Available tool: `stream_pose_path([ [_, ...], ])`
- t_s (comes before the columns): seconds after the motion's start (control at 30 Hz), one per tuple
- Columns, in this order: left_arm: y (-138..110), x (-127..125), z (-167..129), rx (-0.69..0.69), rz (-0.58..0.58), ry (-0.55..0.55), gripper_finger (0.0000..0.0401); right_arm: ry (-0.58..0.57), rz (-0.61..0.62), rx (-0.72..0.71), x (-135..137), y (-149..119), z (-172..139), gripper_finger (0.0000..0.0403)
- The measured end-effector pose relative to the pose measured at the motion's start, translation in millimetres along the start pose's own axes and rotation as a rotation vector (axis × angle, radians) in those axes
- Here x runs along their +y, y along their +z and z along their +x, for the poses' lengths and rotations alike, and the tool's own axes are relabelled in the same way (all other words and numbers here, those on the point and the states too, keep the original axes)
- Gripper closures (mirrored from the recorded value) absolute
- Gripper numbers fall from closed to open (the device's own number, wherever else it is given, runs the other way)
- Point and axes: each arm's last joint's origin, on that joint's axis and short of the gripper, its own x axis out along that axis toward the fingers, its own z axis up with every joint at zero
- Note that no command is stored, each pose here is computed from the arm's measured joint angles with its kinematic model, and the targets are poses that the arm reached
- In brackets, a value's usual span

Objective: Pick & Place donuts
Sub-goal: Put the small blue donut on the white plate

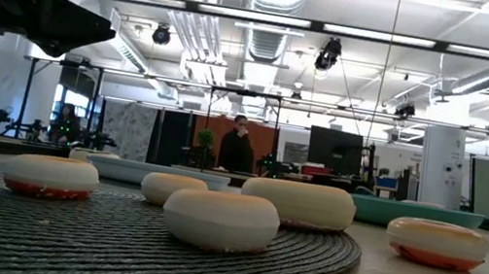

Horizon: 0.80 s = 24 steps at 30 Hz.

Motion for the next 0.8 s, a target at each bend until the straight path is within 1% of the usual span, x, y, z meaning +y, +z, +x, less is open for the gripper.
stream_pose_path([
  [0.23, 0.0, 0.0, 0.0, 0.000, 0.000, 0.000, 0.0284, 0.032, 0.013, -0.026, 2.7, 2.4, 2.6, 0.0225],
  [0.33, 0.0, 0.0, 0.0, 0.000, 0.000, 0.000, 0.0284, 0.010, 0.024, -0.011, 3.0, 2.7, 9.7, 0.0229],
  [0.47, 0.0, 0.0, 0.0, 0.000, 0.000, 0.000, 0.0284, -0.019, 0.045, 0.008, 3.3, 2.9, 19.2, 0.0244],
  [0.63, 0.1, 0.0, 0.0, 0.000, 0.000, 0.000, 0.0284, -0.045, 0.080, 0.002, 2.7, 3.0, 22.7, 0.0278],
  [0.8, 0.0, 0.0, 0.0, 0.000, 0.000, 0.000, 0.0284, -0.061, 0.134, -0.012, 0.1, 4.3, 23.0, 0.0340],
])
